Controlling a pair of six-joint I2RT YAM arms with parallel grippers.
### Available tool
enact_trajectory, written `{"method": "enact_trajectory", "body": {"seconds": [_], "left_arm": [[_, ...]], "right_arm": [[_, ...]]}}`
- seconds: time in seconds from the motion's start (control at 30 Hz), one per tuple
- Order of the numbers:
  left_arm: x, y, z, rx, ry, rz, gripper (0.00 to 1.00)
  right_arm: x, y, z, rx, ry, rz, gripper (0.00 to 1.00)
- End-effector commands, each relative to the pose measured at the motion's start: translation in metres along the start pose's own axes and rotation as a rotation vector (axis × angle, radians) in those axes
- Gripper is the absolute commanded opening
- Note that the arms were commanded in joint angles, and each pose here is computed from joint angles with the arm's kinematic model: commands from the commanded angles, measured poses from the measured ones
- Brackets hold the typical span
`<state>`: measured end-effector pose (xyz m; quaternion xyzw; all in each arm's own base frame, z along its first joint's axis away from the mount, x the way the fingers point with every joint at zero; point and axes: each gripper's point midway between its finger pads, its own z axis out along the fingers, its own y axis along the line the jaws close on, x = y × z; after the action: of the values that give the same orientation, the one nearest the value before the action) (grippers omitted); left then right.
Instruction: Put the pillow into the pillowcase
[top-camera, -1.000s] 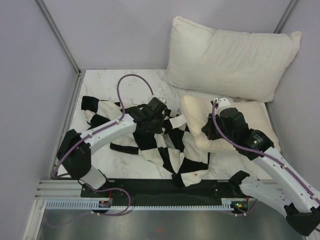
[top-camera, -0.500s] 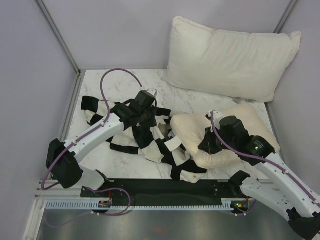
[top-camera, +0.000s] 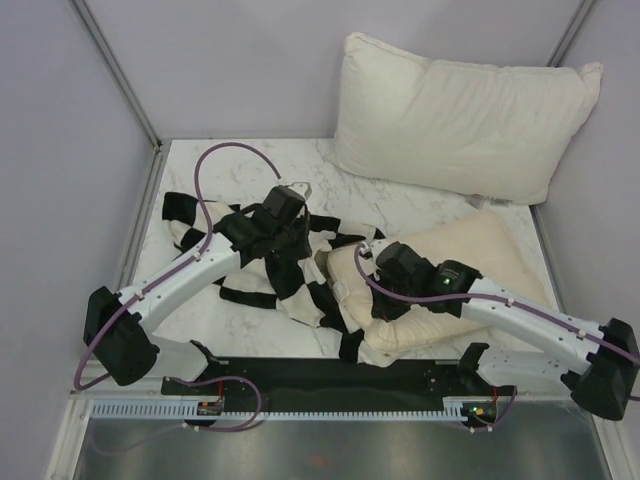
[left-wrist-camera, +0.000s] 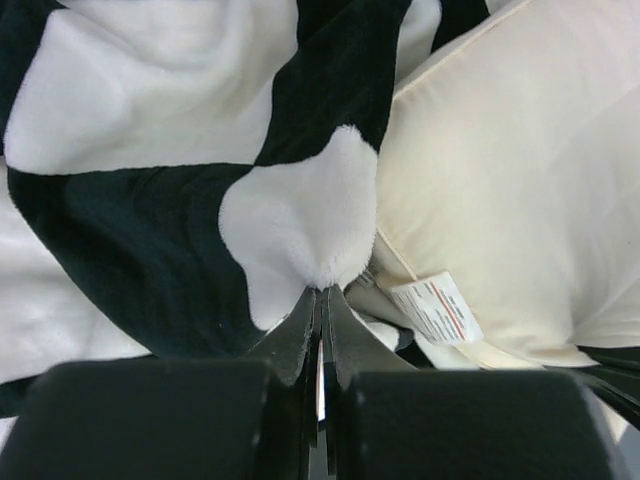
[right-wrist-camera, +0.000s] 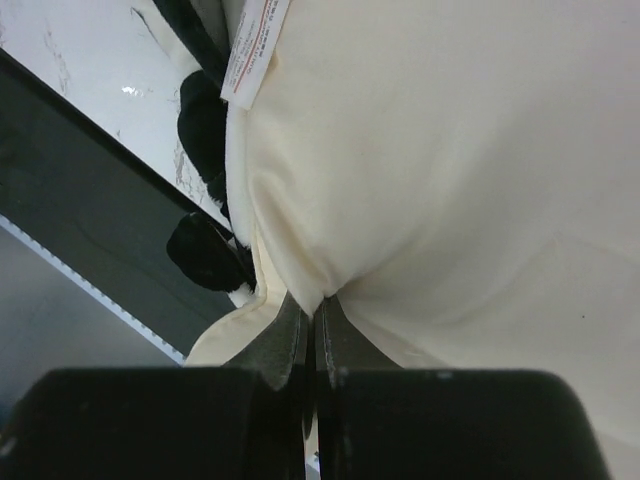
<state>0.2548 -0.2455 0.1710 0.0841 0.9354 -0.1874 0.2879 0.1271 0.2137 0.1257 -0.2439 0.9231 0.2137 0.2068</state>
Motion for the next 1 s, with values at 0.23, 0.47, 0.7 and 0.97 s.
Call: {"method": "enact_trajectory", "body": {"seconds": [0.23,0.47,0.7,0.97], "left_arm": [[0.025,-0.028,-0.014,0.179,0.070,0.030,0.02],[0.025,-0.058,-0.038,0.360,0.066,0.022,0.02],[0.017,-0.089,-0.063,0.527,0.074,0.000,0.02],[0.016,-0.117,-0.067,0.693,0.092,-0.075,0.02]], "right_arm": [[-0.132,0.025,0.038,0.048,-0.223,-0.012,0.00],[-0.198,-0.003,0.057,0.046,-0.377,0.160,0.00],[-0.211,-0.029,0.090,0.095,-0.493,0.273,0.00],[-0.199,0.006,0.093,-0.401,-0.683,0.493,0.00]]}}
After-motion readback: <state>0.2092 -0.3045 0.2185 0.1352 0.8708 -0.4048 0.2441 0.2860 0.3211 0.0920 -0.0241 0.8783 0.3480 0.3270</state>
